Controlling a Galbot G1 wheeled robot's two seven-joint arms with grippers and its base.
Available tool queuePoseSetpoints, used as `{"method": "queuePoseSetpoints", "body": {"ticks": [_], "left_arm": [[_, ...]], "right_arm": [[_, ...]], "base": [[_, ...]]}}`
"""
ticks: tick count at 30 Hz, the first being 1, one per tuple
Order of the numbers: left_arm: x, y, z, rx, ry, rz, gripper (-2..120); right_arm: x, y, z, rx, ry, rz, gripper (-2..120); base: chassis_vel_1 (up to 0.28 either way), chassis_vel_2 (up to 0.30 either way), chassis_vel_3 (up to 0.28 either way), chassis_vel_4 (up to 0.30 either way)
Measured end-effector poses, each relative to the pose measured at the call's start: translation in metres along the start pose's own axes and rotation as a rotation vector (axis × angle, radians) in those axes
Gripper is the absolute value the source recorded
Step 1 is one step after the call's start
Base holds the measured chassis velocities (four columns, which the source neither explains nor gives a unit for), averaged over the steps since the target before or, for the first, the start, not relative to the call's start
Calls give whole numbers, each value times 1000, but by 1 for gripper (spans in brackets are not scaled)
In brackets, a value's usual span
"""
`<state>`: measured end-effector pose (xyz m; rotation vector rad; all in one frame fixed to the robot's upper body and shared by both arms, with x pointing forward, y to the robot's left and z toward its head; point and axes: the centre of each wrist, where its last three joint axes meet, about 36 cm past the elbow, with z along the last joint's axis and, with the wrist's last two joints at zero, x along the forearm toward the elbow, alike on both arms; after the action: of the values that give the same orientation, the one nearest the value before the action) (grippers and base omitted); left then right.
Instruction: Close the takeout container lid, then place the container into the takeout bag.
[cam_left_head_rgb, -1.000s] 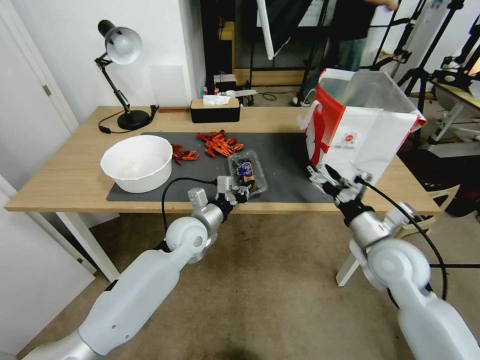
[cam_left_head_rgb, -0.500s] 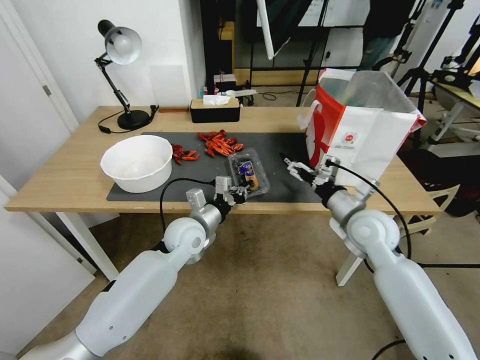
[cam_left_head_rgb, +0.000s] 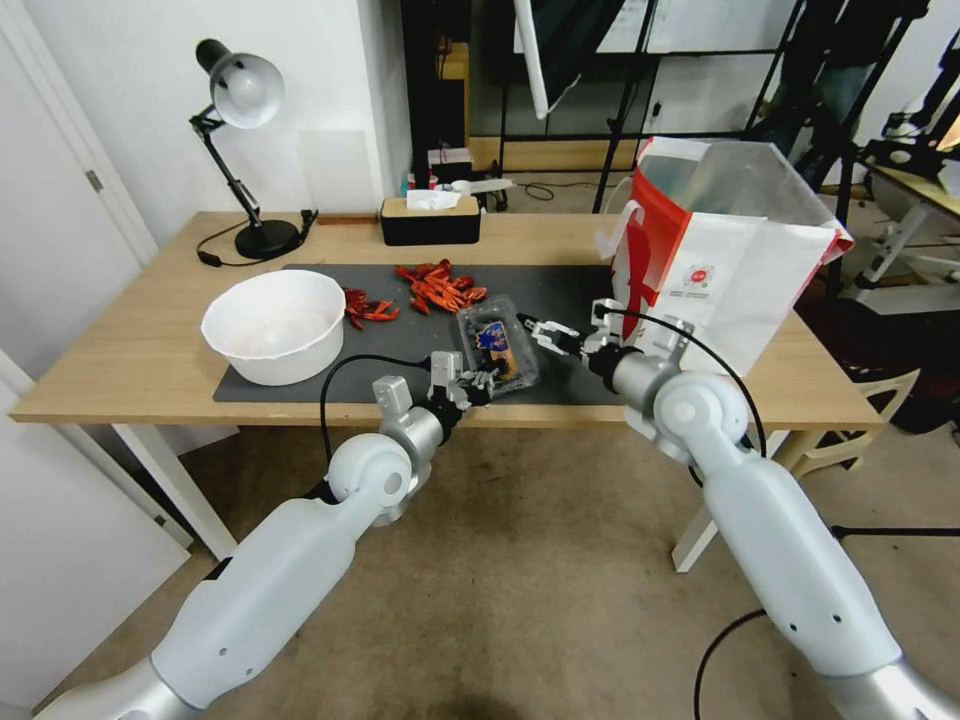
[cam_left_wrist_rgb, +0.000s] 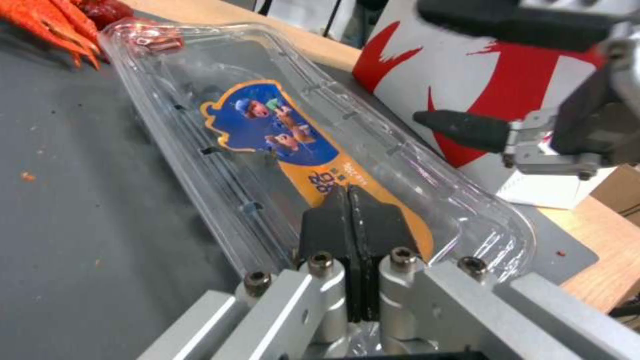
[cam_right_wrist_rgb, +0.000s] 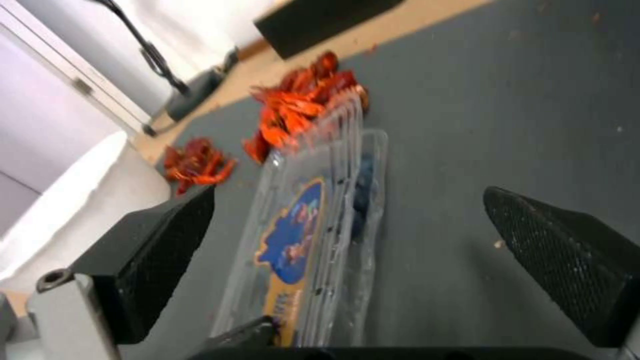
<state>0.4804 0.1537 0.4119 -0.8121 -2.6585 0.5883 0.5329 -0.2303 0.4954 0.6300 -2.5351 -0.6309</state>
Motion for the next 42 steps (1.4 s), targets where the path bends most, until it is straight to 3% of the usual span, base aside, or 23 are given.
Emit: {"method": "queuePoseSetpoints", "body": {"ticks": [22,27,28,42], "left_arm": [[3,2,-3,1,-13,-3,0],[4,2,-5,-1,-20,-1,0],[4,2,-6,-1,-21,-1,0],[5,2,-9,3,-33,-3,0]], "right_arm": [[-36,10,-14,-64,179,25,100],[-40,11,-11,-86,192,28,87],[-40,10,-9,-93,198,22,74],[-37,7,-6,-134,215,31,25]], "base": [[0,0,0,0],[0,0,0,0],[0,0,0,0],[0,0,0,0]]}}
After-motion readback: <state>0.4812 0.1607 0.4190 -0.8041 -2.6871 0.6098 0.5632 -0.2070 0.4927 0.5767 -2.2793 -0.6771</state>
